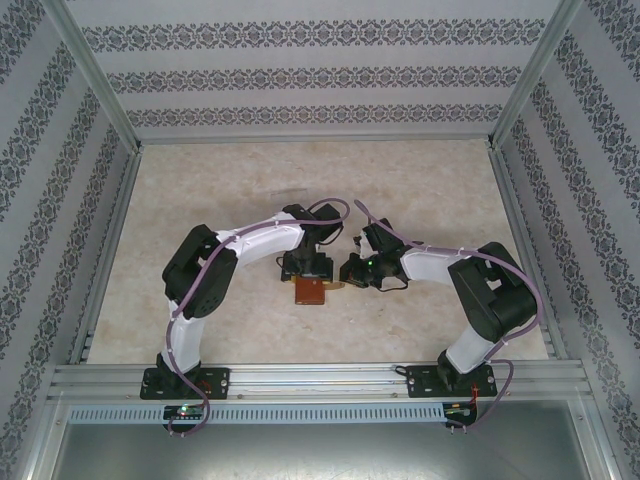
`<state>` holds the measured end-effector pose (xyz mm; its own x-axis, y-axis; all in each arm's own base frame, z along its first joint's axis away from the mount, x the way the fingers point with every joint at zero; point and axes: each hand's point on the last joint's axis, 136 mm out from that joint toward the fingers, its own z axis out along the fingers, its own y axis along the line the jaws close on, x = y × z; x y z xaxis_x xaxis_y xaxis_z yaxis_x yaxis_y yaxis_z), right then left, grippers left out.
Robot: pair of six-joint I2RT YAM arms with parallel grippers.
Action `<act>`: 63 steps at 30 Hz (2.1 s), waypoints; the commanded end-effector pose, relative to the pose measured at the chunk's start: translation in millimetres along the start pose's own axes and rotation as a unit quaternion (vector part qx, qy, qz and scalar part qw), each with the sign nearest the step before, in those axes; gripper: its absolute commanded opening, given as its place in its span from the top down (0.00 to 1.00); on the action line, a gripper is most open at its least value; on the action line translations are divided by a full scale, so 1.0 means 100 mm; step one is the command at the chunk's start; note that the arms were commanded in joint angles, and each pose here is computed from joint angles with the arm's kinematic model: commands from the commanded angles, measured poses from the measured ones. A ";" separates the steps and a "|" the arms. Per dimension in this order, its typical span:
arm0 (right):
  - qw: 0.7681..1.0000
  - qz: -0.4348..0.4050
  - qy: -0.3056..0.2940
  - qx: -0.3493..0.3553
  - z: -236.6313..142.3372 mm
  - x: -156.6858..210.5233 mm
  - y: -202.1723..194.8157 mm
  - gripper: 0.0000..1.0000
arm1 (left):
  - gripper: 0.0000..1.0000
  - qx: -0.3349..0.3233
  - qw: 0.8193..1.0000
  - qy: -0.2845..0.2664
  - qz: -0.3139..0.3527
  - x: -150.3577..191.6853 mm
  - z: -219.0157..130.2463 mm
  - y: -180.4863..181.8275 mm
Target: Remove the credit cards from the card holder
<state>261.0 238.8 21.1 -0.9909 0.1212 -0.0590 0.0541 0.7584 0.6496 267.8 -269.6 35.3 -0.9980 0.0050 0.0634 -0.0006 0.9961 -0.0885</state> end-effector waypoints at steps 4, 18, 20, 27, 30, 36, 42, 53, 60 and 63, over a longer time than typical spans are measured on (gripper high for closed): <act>1.000 0.006 0.004 -0.003 0.01 0.01 -0.04 0.90 | 0.21 -0.028 0.999 0.015 0.018 0.08 0.02 0.03; 1.000 0.009 0.010 0.001 0.03 0.04 -0.09 0.89 | 0.17 -0.013 1.000 0.016 0.019 0.07 0.10 -0.07; 1.000 0.009 0.010 0.002 0.03 0.04 -0.09 0.89 | 0.17 -0.016 1.000 0.014 0.020 0.06 0.09 -0.07; 1.000 0.010 0.009 0.004 0.01 0.05 -0.12 0.89 | 0.18 -0.025 0.999 -0.003 0.020 0.02 -0.07 -0.03; 1.000 0.012 0.010 0.004 0.01 0.05 -0.13 0.89 | 0.18 -0.031 0.999 -0.012 0.021 0.01 -0.16 -0.01; 1.000 0.012 0.010 0.006 0.00 0.05 -0.13 0.89 | 0.20 -0.042 0.999 -0.016 0.025 0.02 -0.21 0.05; 1.000 0.015 0.011 0.008 0.00 0.05 -0.15 0.88 | 0.25 -0.048 0.998 -0.014 0.024 0.04 -0.20 0.08; 1.000 0.018 0.013 0.015 0.01 0.05 -0.17 0.88 | 0.23 -0.066 0.997 -0.043 0.023 0.00 -0.42 0.22; 0.999 0.021 0.013 0.025 0.00 0.04 -0.19 0.89 | 0.29 -0.069 0.996 -0.046 0.019 -0.01 -0.47 0.33; 0.999 0.025 0.016 0.038 0.00 0.05 -0.24 0.89 | 0.36 -0.072 0.996 -0.053 0.018 -0.02 -0.51 0.39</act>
<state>258.2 231.7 15.0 -0.9905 0.1341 -0.0297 0.0839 0.7618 0.6424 277.5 -252.2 71.1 -0.9985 0.0383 -0.0396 0.0388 0.9992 -0.0103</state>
